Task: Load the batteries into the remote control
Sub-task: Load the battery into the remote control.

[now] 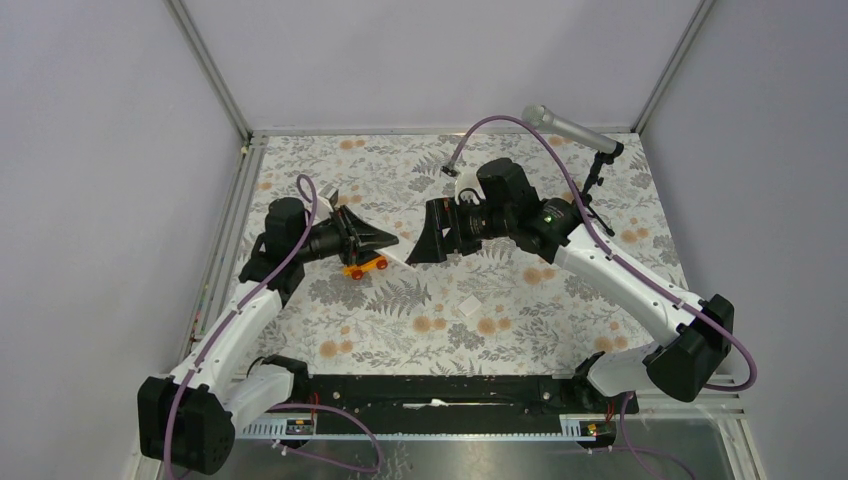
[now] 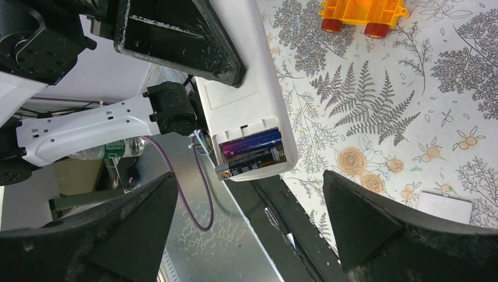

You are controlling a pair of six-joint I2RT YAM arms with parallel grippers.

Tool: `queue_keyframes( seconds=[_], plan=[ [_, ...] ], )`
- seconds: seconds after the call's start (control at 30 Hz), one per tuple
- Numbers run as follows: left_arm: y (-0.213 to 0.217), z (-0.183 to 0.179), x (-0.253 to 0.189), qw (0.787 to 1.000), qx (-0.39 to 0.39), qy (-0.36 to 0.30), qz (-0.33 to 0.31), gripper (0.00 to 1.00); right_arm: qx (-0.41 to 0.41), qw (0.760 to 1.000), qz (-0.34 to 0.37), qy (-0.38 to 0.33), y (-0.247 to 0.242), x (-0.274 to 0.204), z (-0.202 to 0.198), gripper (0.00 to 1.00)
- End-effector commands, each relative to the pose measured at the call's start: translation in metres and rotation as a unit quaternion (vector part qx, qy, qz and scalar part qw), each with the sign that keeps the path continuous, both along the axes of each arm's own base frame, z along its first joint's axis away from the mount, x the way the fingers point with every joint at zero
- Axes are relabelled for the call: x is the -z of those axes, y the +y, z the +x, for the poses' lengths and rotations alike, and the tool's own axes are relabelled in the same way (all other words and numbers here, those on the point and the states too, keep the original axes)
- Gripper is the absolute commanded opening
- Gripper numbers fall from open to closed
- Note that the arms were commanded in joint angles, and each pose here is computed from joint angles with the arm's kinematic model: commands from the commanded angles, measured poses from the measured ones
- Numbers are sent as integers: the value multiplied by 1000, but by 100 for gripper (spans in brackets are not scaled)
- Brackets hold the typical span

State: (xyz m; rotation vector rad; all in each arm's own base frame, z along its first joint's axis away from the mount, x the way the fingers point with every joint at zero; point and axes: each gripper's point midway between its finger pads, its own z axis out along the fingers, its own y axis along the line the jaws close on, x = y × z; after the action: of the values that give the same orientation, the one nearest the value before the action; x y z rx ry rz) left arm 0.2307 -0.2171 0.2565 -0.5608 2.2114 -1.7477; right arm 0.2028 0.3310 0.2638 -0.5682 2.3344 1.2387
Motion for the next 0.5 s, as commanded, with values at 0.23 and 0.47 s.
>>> queue_keyframes(
  seconds=[0.23,0.47],
  plan=[
    [-3,-3,-25,999,22,-37,-16,0,-39,999,-5,-20,3,6,0,100],
    [-3,-3,-27,999,24,-39,-17,0,-16,999,-27,-22,1,19,9,97]
  ],
)
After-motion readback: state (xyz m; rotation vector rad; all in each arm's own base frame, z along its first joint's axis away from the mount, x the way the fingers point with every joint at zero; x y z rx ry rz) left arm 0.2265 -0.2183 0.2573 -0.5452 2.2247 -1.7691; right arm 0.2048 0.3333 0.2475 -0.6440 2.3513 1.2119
